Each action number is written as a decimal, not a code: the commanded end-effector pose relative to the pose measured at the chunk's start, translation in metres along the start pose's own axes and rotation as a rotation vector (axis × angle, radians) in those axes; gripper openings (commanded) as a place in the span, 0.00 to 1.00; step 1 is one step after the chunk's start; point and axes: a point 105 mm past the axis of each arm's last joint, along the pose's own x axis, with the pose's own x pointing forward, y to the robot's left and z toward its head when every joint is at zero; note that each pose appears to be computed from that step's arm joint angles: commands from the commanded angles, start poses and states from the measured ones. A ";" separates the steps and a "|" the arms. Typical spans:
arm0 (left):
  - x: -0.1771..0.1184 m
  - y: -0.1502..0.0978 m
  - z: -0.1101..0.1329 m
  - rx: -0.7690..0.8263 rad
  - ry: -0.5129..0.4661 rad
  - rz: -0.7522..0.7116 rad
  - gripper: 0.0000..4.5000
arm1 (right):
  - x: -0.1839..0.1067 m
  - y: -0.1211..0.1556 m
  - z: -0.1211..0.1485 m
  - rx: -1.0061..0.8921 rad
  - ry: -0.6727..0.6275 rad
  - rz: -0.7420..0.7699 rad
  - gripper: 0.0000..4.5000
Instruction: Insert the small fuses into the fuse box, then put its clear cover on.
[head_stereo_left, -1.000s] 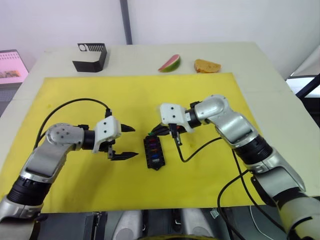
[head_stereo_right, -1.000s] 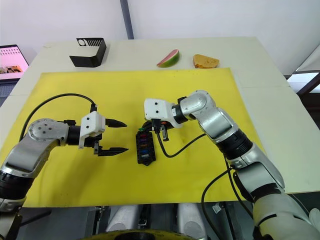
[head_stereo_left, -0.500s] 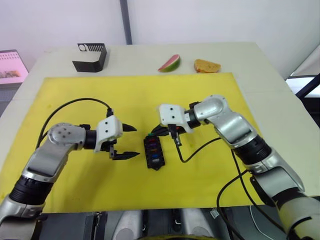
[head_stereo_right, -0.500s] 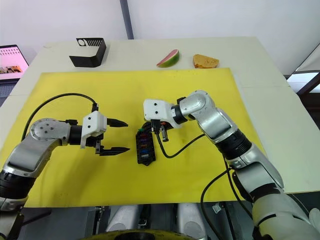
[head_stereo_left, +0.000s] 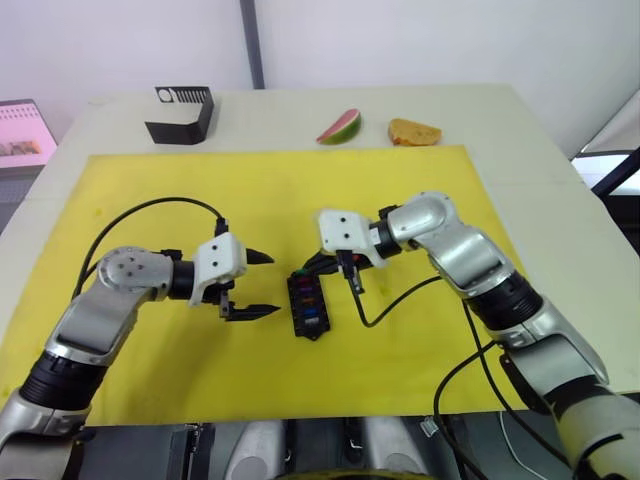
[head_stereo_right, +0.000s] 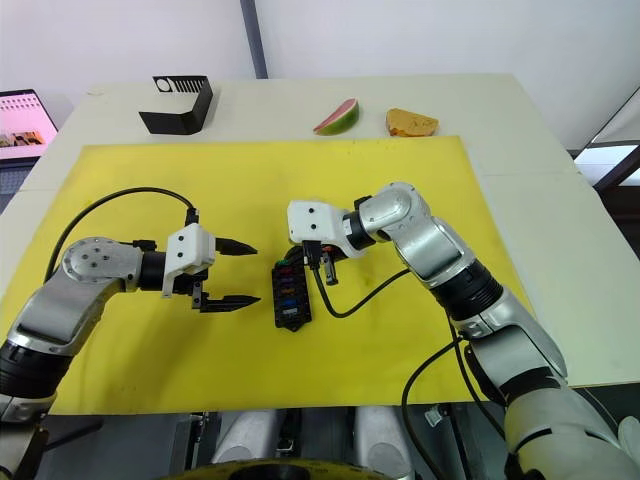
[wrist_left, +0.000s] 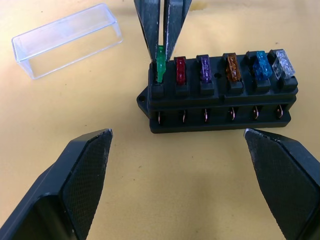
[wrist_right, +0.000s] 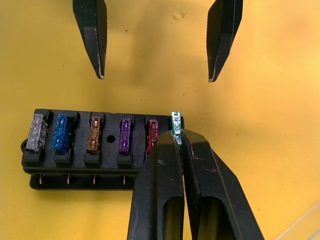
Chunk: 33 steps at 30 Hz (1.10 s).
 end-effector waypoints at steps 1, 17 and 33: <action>-0.001 0.002 0.011 0.051 -0.018 0.006 0.99 | -0.002 -0.003 0.009 -0.036 -0.020 -0.017 0.00; 0.000 0.003 0.013 0.052 -0.022 0.009 0.99 | 0.003 -0.005 -0.001 -0.011 0.017 -0.001 0.00; 0.001 0.004 0.013 0.054 -0.029 0.014 1.00 | -0.021 -0.004 0.032 -0.015 -0.160 -0.023 0.64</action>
